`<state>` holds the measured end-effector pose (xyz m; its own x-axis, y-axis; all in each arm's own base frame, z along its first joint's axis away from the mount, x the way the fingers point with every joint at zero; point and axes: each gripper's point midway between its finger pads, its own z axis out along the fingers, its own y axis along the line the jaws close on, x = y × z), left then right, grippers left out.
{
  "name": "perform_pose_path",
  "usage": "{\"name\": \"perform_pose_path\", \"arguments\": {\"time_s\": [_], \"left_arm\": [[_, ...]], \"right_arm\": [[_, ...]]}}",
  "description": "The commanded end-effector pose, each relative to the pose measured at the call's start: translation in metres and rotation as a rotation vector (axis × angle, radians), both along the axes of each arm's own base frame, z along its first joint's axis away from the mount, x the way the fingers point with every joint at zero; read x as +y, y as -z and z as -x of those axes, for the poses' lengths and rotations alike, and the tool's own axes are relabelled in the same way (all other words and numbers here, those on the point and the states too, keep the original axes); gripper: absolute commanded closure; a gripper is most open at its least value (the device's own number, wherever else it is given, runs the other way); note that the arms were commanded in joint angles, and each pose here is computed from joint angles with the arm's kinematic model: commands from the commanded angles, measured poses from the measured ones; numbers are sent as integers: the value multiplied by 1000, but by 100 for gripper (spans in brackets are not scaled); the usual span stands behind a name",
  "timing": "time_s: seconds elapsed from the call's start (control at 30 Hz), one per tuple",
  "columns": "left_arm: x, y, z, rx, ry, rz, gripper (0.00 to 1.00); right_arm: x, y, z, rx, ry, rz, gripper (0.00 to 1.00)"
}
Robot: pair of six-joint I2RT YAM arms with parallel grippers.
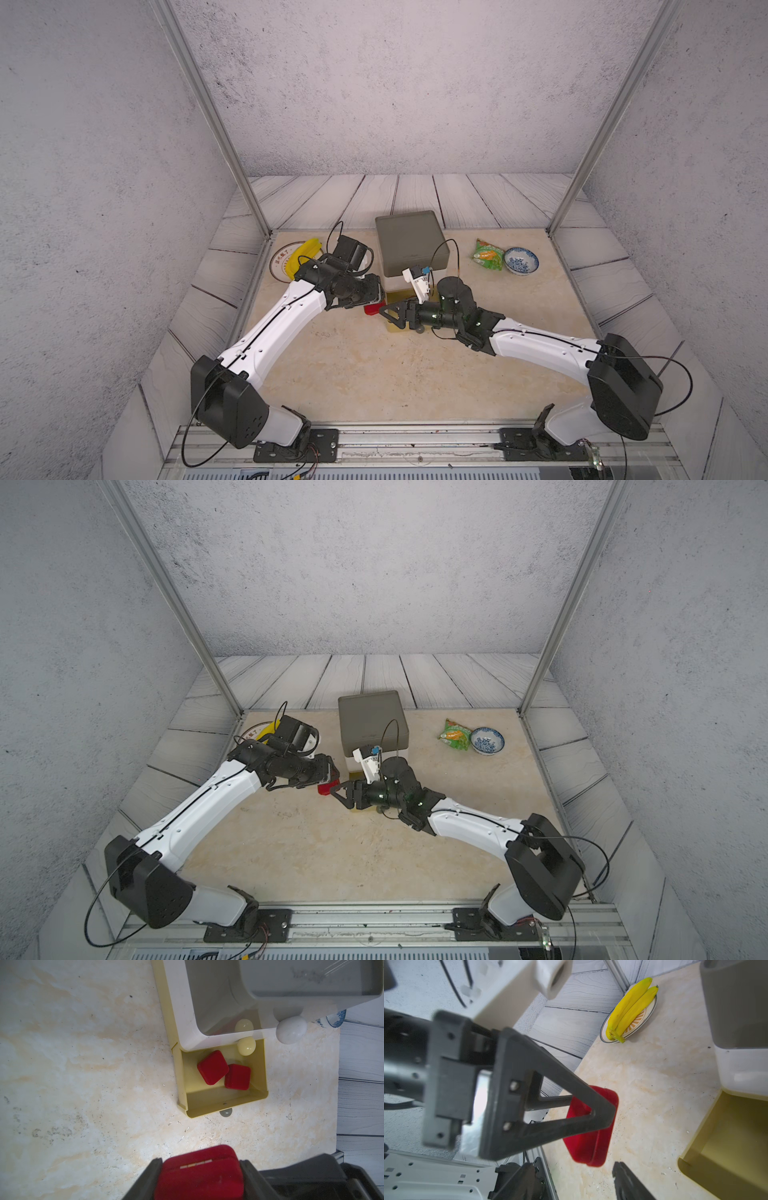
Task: Place the brooch boxes into the drawer by color
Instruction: Pick up the brooch box from the center of the board.
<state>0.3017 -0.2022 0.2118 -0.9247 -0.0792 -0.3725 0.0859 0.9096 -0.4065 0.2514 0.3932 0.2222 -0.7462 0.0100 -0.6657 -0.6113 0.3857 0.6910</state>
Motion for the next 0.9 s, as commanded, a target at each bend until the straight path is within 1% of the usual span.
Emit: {"name": "perform_pose_path", "arguments": {"time_s": [0.0, 0.17, 0.27, 0.37, 0.4, 0.5, 0.57, 0.6, 0.63, 0.67, 0.77, 0.87], "left_arm": [[-3, -19, 2, -37, 6, 30, 54], [-1, -20, 4, -40, 8, 30, 54], [-2, -20, 5, -42, 10, 34, 54], [-1, -19, 6, -36, 12, 35, 53], [-2, -20, 6, -38, 13, 37, 53], [-1, -19, 7, -39, 13, 35, 53], [0, -19, 7, -45, 9, 31, 50], [0, -19, 7, -45, 9, 30, 48], [1, -18, 7, -46, 9, 27, 42], [2, -17, 6, -49, 6, 23, 33], [8, -16, 4, -70, -13, -2, 0], [24, -17, 0, -125, -57, -48, 1]], "right_arm": [[9, -9, -7, -44, 16, 4, 34], [12, -7, -13, -45, 49, 6, 36], [14, -8, -16, -40, 50, 0, 42], [17, -7, -17, -29, 49, -7, 61], [18, -7, -18, -28, 51, -8, 65], [19, -4, -18, -17, 51, -6, 77], [18, -3, -18, -12, 56, -6, 83], [16, -3, -18, -9, 63, -5, 85], [14, -2, -19, -6, 74, -2, 86], [11, -1, -20, -2, 87, -1, 86], [-1, 0, -20, 4, 118, 7, 87], [-25, 9, -23, 10, 176, 59, 87]]}}
